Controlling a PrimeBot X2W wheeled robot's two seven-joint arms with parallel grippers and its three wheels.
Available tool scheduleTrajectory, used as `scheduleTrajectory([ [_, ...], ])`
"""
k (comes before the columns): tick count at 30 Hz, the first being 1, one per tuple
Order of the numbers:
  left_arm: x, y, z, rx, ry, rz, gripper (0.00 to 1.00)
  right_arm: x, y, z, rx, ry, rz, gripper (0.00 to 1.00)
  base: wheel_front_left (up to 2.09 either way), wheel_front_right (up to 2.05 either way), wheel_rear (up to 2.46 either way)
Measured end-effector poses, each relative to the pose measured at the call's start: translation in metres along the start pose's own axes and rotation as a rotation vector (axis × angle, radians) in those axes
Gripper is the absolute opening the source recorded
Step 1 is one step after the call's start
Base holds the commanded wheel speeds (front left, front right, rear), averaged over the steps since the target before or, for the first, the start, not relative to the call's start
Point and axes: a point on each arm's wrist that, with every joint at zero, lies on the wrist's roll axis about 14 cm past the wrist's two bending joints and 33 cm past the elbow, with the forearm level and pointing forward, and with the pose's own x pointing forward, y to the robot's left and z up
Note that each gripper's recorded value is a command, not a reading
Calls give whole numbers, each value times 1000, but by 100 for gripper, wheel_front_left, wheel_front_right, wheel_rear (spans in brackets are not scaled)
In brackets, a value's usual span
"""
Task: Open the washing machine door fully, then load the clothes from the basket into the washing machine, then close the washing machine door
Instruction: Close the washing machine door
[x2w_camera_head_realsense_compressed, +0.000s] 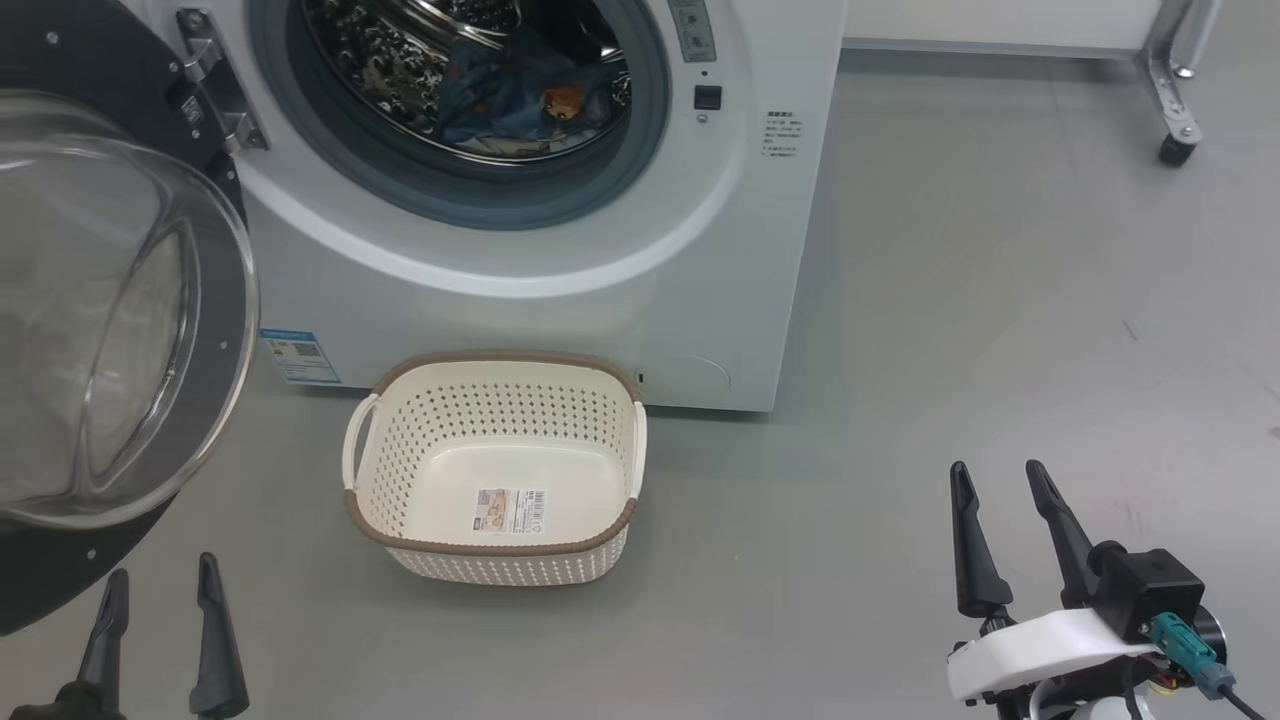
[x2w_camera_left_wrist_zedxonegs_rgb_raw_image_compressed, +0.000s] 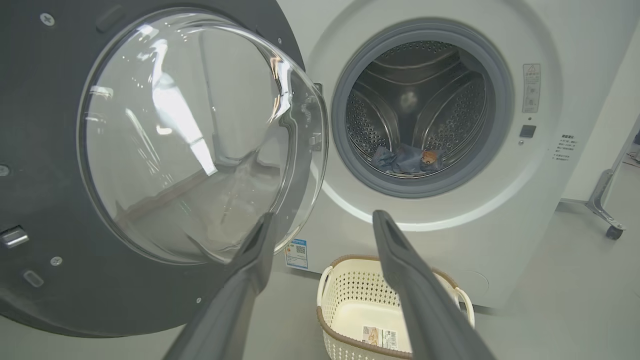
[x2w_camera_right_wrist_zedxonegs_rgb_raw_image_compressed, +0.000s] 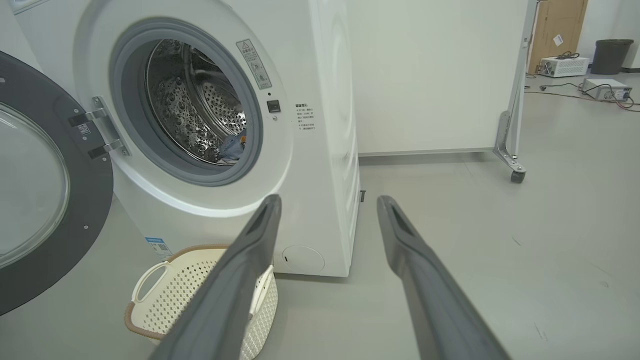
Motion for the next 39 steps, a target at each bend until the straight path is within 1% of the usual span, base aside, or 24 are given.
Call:
scheduleTrajectory([
  [13, -26, 40, 5, 7, -13, 145, 100, 21, 42, -13, -13, 35, 145, 100, 0, 0, 0],
  [23, -55, 74, 10, 10, -27, 283, 100, 31, 81, -23, -6, 62, 271, 100, 0, 0, 0],
  [39, -96, 109, 15, 0, -47, 436, 100, 37, 131, -38, 2, 101, 430, 100, 0, 0, 0],
])
